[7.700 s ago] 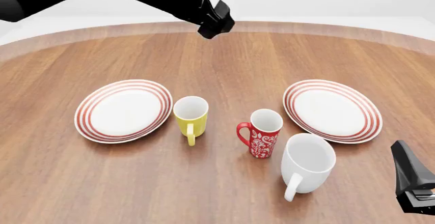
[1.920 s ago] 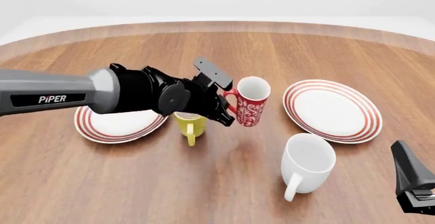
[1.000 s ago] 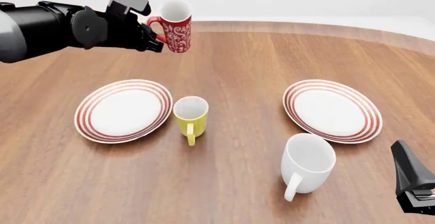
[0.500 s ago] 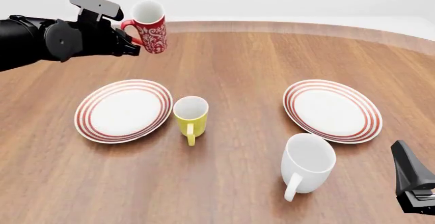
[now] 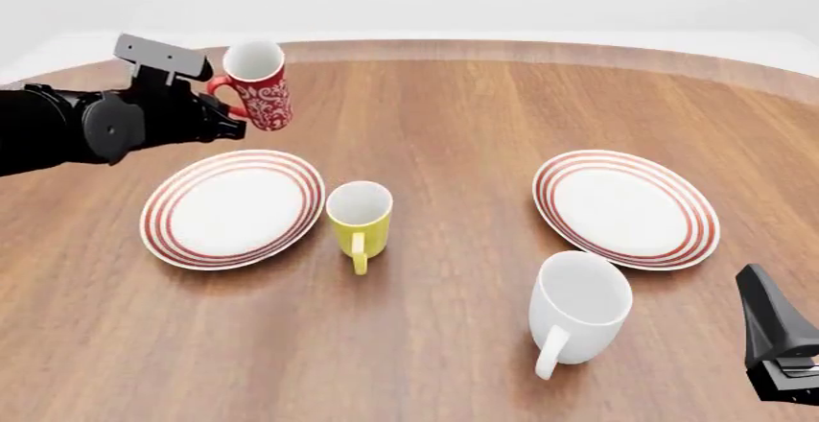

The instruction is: Put the red mug on the left plate.

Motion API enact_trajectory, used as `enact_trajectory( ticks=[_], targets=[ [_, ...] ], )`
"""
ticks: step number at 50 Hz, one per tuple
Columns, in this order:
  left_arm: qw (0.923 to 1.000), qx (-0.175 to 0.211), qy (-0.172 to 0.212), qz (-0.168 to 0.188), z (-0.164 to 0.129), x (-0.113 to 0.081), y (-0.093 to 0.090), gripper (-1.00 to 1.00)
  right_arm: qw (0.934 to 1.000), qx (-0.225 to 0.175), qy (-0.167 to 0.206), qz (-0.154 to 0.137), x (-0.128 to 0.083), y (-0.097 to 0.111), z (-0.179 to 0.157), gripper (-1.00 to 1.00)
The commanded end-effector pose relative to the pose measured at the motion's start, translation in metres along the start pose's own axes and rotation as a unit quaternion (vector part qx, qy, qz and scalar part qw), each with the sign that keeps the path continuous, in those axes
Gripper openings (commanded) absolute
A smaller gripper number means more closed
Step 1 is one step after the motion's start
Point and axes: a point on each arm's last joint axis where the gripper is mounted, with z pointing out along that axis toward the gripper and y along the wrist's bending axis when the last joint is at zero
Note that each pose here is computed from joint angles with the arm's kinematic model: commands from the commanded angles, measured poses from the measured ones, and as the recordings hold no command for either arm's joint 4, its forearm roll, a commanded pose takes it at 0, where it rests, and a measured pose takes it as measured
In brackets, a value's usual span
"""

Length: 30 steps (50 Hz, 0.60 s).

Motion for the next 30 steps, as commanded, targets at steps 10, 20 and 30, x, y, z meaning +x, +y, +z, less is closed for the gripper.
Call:
enact_trajectory(
  ticks=[10,20,30],
  targets=[
    [0.9989,-0.024,0.018,-0.036,0.001,0.042,0.013,-1.00,1.0000,0.000,0.000,0.000,0.000,0.000,0.000,1.00],
    [0.9973,-0.038,0.031,-0.054,0.006,0.064,0.021,-1.00,1.0000,0.000,0.000,0.000,0.000,0.000,0.000,1.00],
    [0.9964,-0.045,0.040,-0.060,0.014,0.076,0.027,-1.00,1.0000,0.000,0.000,0.000,0.000,0.000,0.000,1.00]
  ],
)
